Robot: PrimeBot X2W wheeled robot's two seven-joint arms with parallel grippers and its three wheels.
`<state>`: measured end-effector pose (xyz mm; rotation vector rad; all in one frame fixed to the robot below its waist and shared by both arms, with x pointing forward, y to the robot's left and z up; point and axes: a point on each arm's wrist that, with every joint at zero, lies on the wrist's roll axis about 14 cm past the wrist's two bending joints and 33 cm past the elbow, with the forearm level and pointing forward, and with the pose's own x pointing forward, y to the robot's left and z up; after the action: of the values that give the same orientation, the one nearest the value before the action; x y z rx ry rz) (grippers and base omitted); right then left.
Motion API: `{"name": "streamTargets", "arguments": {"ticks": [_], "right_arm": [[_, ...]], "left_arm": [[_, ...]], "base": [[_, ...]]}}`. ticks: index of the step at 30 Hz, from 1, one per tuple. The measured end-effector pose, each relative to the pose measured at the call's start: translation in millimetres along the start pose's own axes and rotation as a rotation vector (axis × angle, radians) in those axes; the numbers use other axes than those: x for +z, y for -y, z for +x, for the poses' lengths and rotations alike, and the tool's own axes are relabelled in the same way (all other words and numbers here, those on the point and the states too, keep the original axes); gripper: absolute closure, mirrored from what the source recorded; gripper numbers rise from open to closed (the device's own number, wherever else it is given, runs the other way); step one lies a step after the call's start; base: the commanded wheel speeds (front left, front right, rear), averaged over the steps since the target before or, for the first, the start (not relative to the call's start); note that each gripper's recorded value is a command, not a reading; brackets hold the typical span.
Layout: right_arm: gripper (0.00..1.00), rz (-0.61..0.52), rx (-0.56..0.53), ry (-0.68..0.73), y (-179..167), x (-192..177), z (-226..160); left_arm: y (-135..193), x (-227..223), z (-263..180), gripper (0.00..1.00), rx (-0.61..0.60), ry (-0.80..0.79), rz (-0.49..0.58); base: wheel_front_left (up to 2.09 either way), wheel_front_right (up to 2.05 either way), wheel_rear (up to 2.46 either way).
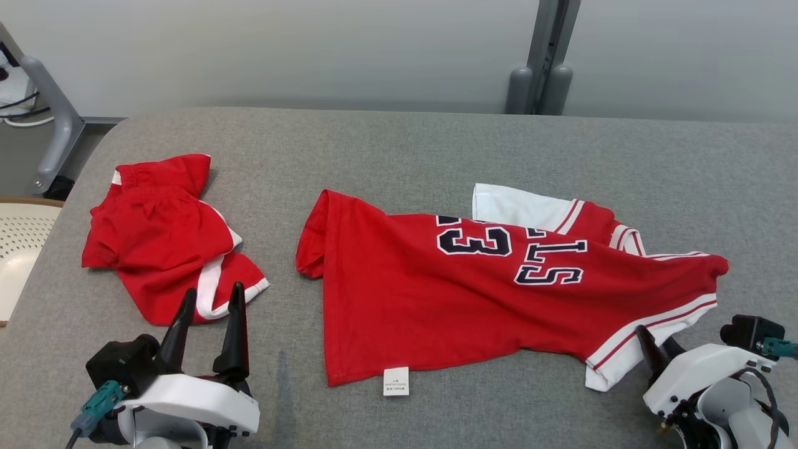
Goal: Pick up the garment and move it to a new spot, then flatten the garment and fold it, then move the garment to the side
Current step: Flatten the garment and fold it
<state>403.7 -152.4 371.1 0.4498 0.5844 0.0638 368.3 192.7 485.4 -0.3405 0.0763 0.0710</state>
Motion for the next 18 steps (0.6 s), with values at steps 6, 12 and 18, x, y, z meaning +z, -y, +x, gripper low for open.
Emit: {"name": "streamTargets", "arguments": {"ticks": [6, 12, 18], "right_arm": [[1.0, -0.005, 0.028, 0.055, -12, 9, 6], [1.0, -0.074, 0.129, 0.186, -46, 44, 5], [1.0, -0.186, 0.252, 0.225, -97, 69, 11]], "left_arm": [[-3, -1, -1, 0.0, 0.009, -0.003, 0.0], [-1, -2, -4, 0.0, 0.005, -0.004, -0.007], [-4, -5, -10, 0.0, 0.015, -0.01, -0.02]], "base": [[0.0, 0.0, 0.0], [0.0, 0.0, 0.0], [0.0, 0.0, 0.0]]}}
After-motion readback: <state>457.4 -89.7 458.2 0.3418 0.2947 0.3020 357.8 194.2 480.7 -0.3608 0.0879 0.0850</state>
